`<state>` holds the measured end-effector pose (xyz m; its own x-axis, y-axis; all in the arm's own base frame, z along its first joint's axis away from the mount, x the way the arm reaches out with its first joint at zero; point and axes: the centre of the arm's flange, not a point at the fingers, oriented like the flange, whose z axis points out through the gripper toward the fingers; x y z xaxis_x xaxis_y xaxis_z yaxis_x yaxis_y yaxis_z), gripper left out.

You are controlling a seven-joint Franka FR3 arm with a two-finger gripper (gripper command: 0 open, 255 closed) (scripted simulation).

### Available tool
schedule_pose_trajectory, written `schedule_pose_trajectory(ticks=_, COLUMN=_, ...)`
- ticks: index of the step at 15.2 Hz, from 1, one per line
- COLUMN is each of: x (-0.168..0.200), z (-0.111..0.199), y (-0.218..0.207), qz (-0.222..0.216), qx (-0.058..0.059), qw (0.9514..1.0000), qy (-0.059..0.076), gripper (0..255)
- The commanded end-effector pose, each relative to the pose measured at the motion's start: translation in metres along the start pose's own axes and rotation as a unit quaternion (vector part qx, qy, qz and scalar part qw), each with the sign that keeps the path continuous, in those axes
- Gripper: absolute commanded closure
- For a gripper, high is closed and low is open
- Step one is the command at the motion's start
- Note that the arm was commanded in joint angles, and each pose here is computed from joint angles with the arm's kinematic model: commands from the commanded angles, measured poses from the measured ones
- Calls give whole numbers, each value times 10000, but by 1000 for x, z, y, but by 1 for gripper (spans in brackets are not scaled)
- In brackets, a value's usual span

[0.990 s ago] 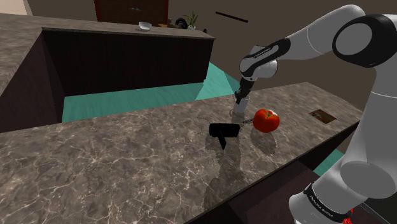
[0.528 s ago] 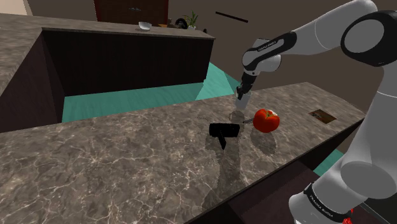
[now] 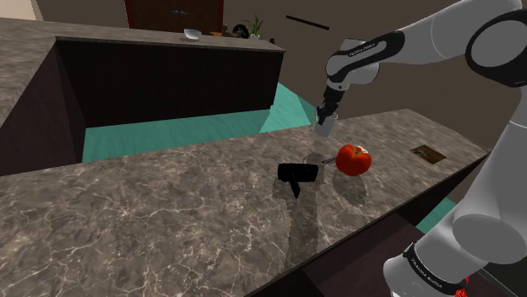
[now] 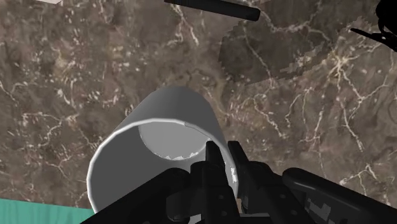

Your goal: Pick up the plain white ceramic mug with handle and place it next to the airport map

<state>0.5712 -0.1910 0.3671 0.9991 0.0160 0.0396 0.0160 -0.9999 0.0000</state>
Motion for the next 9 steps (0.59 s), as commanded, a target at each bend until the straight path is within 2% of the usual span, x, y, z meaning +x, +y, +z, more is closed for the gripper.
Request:
schedule_pose_trajectory(ticks=1, x=0, z=-11, y=1, qz=1, qx=0, qw=10000, qy=-2, gripper=255)
schedule_pose_trajectory(ticks=9, x=2, z=-53, y=1, qz=1, qx=0, qw=10000, qy=-2, gripper=255)
